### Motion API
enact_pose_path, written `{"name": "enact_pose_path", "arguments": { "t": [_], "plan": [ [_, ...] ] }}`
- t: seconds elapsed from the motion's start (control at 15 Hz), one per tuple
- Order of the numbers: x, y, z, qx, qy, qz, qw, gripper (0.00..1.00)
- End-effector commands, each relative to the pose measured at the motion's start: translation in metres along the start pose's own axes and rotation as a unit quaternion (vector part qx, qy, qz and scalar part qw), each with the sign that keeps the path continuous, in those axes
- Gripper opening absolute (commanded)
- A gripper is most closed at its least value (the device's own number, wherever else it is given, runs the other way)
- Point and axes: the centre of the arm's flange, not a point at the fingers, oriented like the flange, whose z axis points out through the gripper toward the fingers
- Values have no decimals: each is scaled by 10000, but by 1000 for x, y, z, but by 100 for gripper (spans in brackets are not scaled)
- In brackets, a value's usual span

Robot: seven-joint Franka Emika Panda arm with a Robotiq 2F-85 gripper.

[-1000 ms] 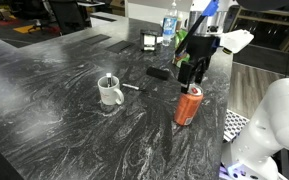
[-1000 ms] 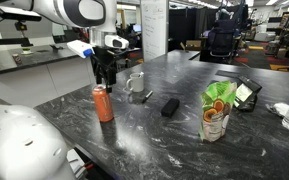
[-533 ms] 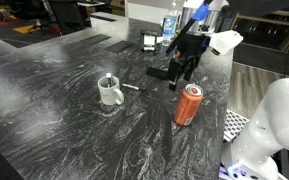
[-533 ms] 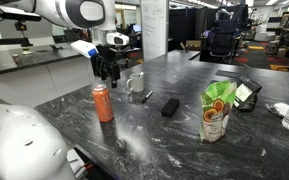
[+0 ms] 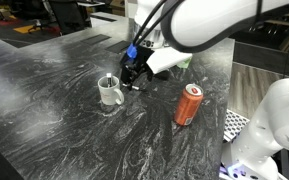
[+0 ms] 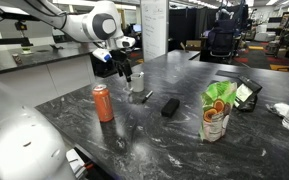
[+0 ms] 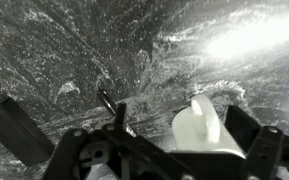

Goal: Remove the marker from the mug

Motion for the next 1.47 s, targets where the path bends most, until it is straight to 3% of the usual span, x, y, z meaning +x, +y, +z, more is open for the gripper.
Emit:
{"name": "enact_pose_path", "arguments": {
  "t": [0.0, 0.07, 0.4, 0.73, 1.4],
  "plan": [
    [43, -27, 10, -312, 168, 432, 9984, 100],
    [17, -9, 7, -229, 118, 278, 9993, 100],
    [32, -19, 8, -232, 142, 410, 9988, 100],
    [49, -33, 3, 102, 561, 769, 9954, 100],
    [88, -52, 14, 146, 258, 1348, 9904, 100]
  ]
}}
